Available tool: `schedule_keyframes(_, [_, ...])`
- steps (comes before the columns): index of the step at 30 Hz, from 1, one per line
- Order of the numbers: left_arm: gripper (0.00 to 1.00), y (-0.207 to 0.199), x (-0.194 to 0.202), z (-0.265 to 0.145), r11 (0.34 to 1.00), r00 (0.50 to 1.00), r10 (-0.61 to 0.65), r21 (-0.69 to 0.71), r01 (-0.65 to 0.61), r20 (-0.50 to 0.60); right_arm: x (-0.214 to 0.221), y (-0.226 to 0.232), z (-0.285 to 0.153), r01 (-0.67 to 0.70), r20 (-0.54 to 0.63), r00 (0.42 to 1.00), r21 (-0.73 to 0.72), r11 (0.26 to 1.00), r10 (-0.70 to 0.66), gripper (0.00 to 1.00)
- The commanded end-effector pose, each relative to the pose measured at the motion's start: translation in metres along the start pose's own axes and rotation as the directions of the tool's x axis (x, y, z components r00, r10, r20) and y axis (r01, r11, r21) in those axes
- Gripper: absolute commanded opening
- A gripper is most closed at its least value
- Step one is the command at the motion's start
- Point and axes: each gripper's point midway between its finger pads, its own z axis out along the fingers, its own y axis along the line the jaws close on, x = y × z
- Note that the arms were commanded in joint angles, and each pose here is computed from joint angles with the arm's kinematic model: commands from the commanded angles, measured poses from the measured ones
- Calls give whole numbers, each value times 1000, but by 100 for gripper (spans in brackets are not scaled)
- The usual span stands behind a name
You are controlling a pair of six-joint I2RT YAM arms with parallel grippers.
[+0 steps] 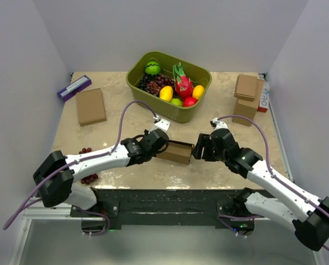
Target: Fold the paper box
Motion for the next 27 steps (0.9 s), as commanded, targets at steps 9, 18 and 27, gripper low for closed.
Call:
schedule_keyframes(9, [12, -7, 22, -5, 998, 997, 20, 55, -16, -72, -60, 51, -19, -210, 185, 950, -210, 955, 250, 81])
schedule_keyframes(18, [50, -4, 0, -21, 996, 999, -36, 78, 36, -4, -66, 39, -15, -240, 237, 932, -163, 957, 274, 83])
schedule_keyframes(27, [73, -4, -5, -34, 991, 998, -59, 119, 57, 14, -58, 20, -8, -282, 265, 915, -120, 952, 304, 83])
